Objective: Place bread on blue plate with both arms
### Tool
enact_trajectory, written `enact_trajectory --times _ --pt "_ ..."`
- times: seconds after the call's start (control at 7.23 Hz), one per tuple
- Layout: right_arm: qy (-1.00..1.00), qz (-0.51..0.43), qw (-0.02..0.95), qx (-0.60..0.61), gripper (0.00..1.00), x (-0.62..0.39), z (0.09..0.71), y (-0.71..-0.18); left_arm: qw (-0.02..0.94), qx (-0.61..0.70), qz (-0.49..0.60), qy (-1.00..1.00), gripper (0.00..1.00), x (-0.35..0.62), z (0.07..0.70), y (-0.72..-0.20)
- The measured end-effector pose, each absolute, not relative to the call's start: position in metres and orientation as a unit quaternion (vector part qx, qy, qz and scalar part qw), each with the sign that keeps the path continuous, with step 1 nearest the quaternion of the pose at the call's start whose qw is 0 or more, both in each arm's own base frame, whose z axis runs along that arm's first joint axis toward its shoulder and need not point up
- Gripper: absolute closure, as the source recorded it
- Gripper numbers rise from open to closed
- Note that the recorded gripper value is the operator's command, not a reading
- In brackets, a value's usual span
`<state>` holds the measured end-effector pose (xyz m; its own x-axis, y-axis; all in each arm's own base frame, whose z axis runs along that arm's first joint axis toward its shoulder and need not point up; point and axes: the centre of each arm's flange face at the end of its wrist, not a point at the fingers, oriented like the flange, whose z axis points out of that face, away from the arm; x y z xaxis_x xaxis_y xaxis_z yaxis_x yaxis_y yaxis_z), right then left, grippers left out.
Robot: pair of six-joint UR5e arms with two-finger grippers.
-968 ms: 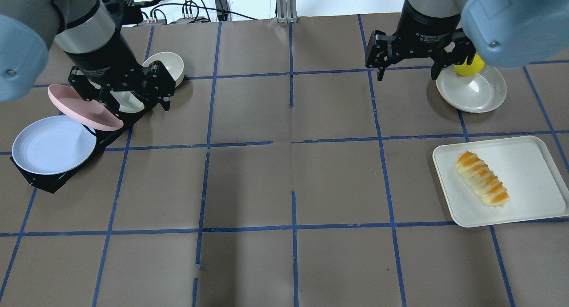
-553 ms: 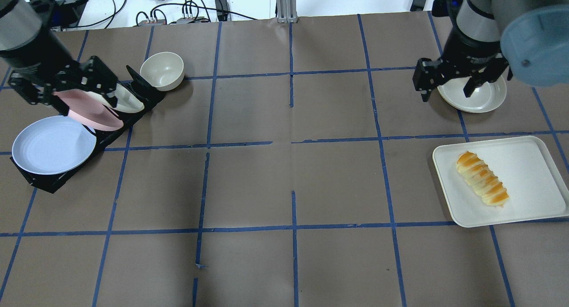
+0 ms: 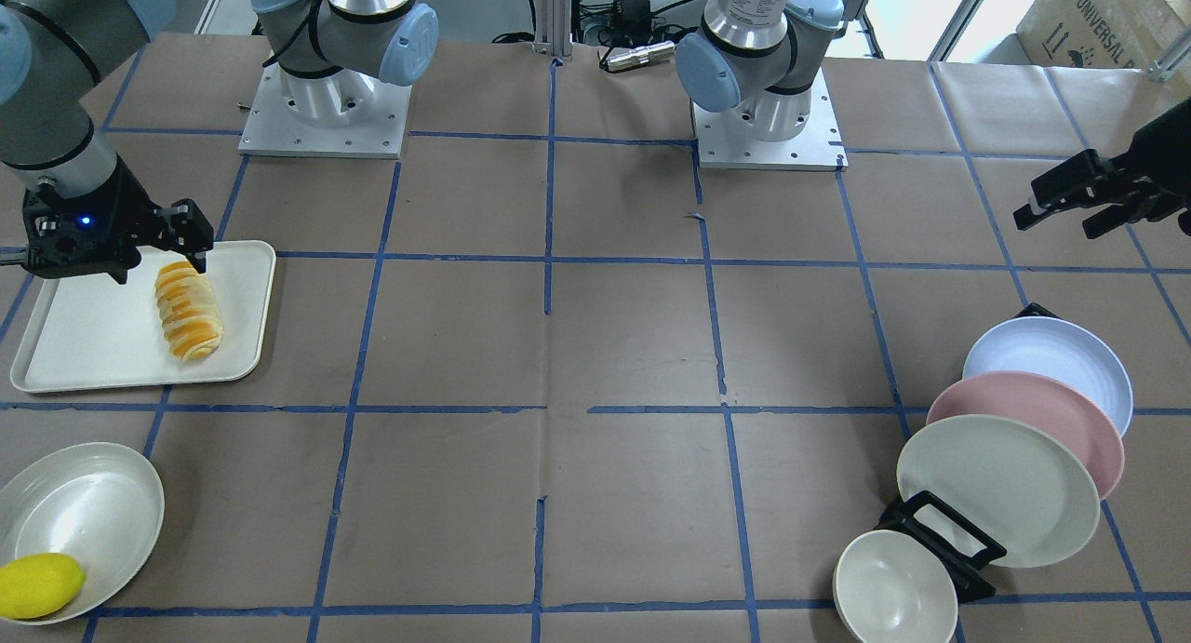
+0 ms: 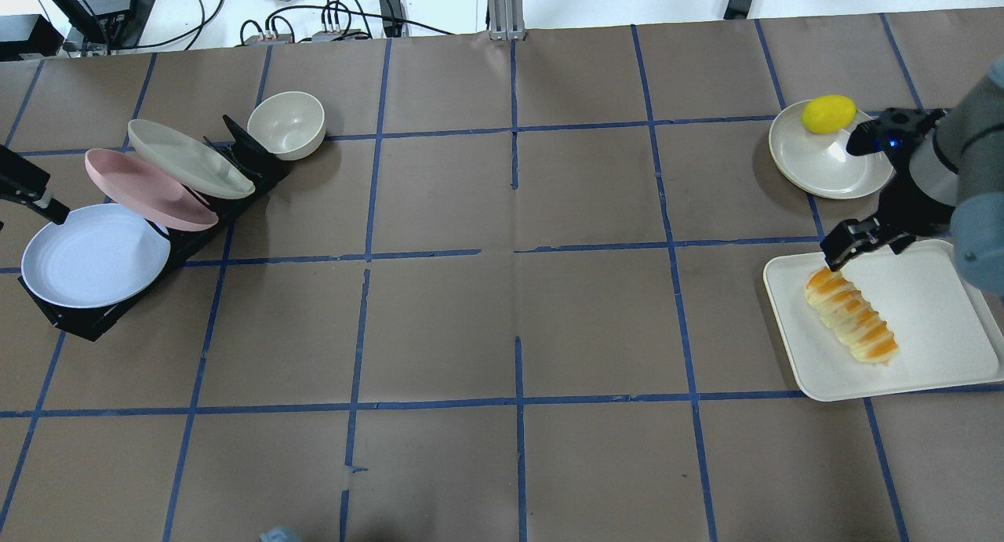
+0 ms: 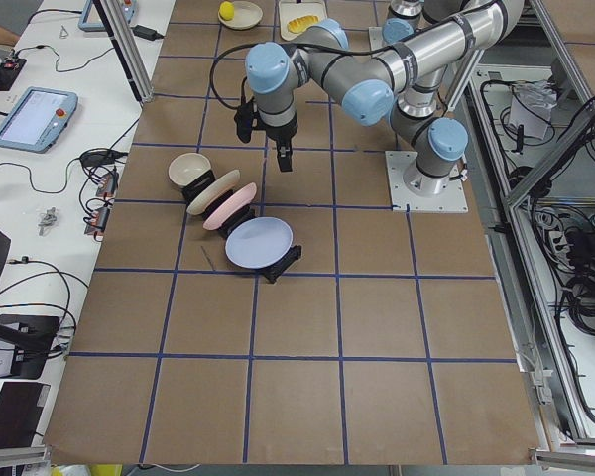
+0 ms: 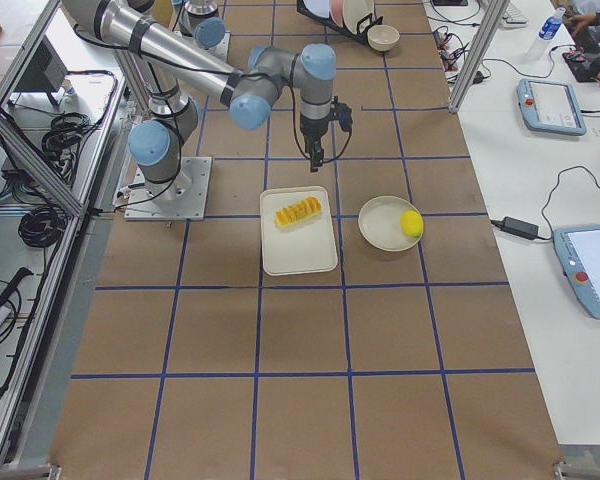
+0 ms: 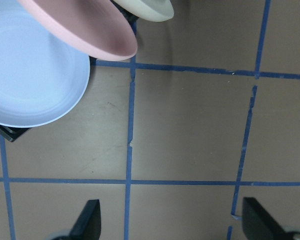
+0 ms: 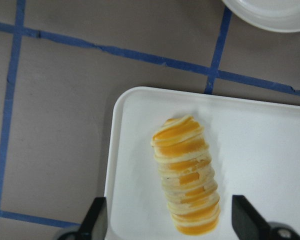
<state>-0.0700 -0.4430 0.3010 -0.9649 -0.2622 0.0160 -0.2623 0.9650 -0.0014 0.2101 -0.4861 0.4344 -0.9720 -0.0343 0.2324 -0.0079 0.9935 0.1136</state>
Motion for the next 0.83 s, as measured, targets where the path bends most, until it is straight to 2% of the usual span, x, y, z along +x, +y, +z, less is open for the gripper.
enact_trajectory --times 0.28,0.83 --pt "-0.986 0.013 -0.019 0.164 0.0 -0.081 0.265 -0.423 0.165 -0.01 -0.038 -0.986 0.0 0.283 0.401 -0.5" --pt "-0.978 0.008 -0.015 0.207 0.0 -0.091 0.223 -0.431 0.195 -0.029 -0.047 -0.979 0.0 0.395 0.305 -0.583"
